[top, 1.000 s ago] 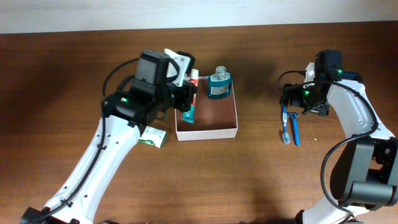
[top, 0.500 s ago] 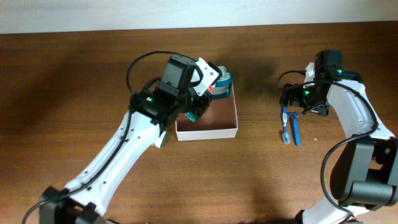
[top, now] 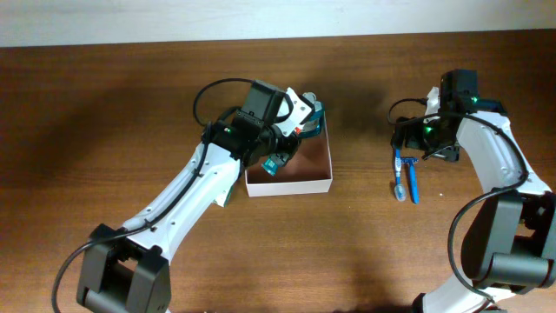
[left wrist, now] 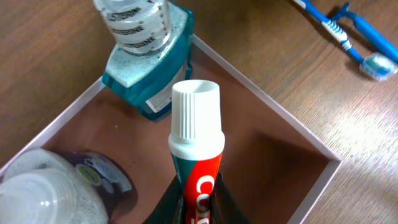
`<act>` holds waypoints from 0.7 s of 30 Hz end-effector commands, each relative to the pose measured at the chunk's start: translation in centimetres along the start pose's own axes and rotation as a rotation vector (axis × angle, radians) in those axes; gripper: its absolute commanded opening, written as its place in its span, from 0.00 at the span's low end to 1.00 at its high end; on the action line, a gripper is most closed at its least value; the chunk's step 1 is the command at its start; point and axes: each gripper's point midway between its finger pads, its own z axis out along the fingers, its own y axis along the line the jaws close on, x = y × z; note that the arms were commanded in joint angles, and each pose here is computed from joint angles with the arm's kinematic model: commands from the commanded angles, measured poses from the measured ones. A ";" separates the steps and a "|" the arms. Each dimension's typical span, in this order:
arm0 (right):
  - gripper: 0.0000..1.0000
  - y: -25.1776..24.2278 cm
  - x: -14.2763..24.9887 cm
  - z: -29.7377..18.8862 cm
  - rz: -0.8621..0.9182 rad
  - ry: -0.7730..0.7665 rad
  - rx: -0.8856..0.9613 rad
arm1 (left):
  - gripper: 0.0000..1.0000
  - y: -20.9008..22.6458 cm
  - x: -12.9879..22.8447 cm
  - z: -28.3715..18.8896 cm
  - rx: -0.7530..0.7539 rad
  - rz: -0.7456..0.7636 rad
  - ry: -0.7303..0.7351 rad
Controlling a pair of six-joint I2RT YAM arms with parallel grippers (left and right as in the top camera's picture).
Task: Pack container
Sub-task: 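Lower the toothpaste into the box front and open the left gripper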
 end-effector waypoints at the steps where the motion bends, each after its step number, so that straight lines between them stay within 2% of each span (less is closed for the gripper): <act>1: 0.99 0.1 -0.6 -1.0 -0.012 -0.033 0.003 | 0.00 0.0 -0.7 -0.1 -0.004 -0.156 -0.020; 4: 0.99 0.1 -0.6 -1.0 -0.012 -0.033 0.003 | 0.00 2.0 -0.3 0.0 -0.139 -0.365 -0.020; 6: 0.99 0.1 -0.6 -1.0 -0.012 -0.033 0.003 | 0.01 2.3 -0.2 0.0 -0.179 -0.453 -0.027; 10: 0.99 0.1 -0.6 -1.0 -0.012 -0.033 0.003 | 0.00 2.4 -0.2 -0.1 -0.254 -0.546 -0.046; 15: 0.99 0.1 -0.6 -1.0 -0.012 -0.033 0.003 | 0.00 2.5 0.4 0.6 -0.358 -0.552 -0.044; 21: 0.99 0.1 -0.6 -1.0 -0.012 -0.033 0.003 | 0.01 2.5 2.4 3.4 -0.368 -0.567 0.026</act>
